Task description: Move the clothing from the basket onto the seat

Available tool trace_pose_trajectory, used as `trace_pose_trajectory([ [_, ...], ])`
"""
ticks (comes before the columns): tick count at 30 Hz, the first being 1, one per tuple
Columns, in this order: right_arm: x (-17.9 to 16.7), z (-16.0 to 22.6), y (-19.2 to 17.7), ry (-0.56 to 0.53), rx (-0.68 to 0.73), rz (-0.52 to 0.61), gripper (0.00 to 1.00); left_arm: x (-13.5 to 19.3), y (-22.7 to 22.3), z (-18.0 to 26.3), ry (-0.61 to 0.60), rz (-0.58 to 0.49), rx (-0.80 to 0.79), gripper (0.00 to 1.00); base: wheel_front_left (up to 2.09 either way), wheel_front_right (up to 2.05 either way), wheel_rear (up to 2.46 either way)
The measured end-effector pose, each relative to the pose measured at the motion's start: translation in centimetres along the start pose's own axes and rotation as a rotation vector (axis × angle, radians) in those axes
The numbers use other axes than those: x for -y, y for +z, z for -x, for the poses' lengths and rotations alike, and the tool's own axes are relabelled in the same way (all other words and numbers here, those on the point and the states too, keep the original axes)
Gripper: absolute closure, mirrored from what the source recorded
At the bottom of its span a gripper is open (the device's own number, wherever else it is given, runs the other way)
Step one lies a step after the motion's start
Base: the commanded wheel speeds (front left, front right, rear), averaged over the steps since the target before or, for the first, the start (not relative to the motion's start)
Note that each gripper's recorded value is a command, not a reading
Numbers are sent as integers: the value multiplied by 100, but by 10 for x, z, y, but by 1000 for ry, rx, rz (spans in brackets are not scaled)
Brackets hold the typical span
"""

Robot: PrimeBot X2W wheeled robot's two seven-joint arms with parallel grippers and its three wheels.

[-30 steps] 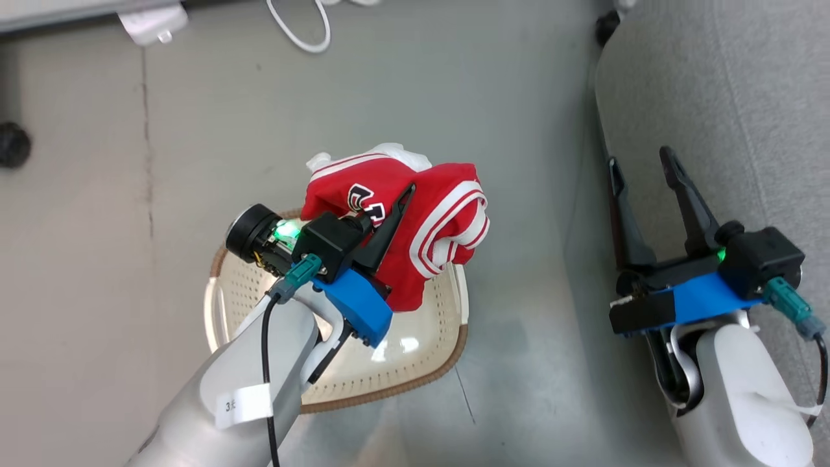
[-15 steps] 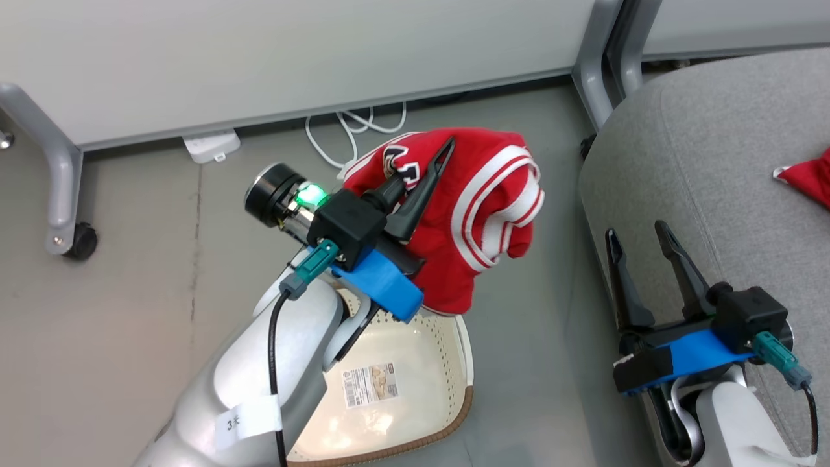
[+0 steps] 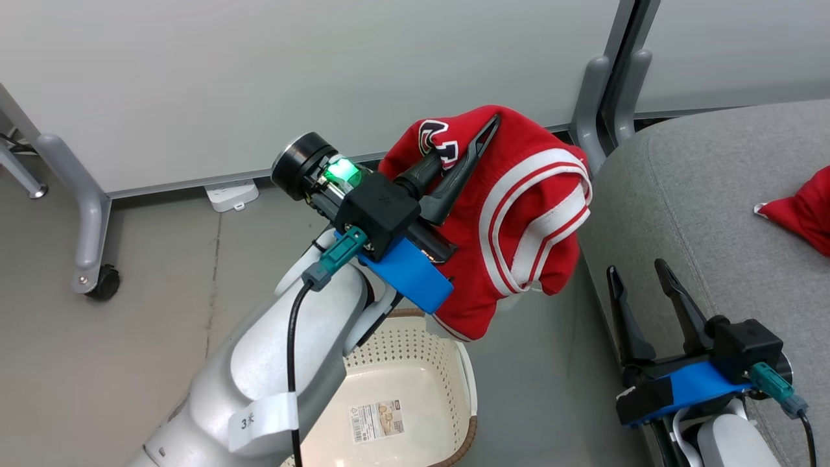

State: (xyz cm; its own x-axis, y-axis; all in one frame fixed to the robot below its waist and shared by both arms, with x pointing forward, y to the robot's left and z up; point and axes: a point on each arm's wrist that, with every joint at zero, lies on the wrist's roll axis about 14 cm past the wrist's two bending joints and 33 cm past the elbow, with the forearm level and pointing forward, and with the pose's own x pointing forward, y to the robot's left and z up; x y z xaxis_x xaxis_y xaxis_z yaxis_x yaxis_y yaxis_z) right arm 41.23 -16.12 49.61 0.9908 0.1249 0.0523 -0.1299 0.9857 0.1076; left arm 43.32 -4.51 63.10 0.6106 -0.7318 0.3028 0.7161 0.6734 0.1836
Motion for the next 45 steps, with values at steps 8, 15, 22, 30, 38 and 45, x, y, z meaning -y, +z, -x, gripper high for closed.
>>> trace_pose_trajectory([
  [8,-4,-1,2,13,8,0,0,0,1,1,1,-1,0,100,0,0,0],
  [15,-22,-3,0,80,1,17,0,-4,-5,2,11,7,-10,100,0,0,0],
  [22,-53,-10,7,195,20,43,0,-6,-9,2,20,16,-18,100,0,0,0],
  [30,-79,-24,16,295,51,71,0,-6,-14,3,22,22,-24,100,0,0,0],
  [38,-99,-35,22,365,70,83,0,-7,-17,4,25,27,-32,100,0,0,0],
  [45,-105,-43,24,387,73,88,0,-7,-18,4,23,28,-32,100,0,0,0],
])
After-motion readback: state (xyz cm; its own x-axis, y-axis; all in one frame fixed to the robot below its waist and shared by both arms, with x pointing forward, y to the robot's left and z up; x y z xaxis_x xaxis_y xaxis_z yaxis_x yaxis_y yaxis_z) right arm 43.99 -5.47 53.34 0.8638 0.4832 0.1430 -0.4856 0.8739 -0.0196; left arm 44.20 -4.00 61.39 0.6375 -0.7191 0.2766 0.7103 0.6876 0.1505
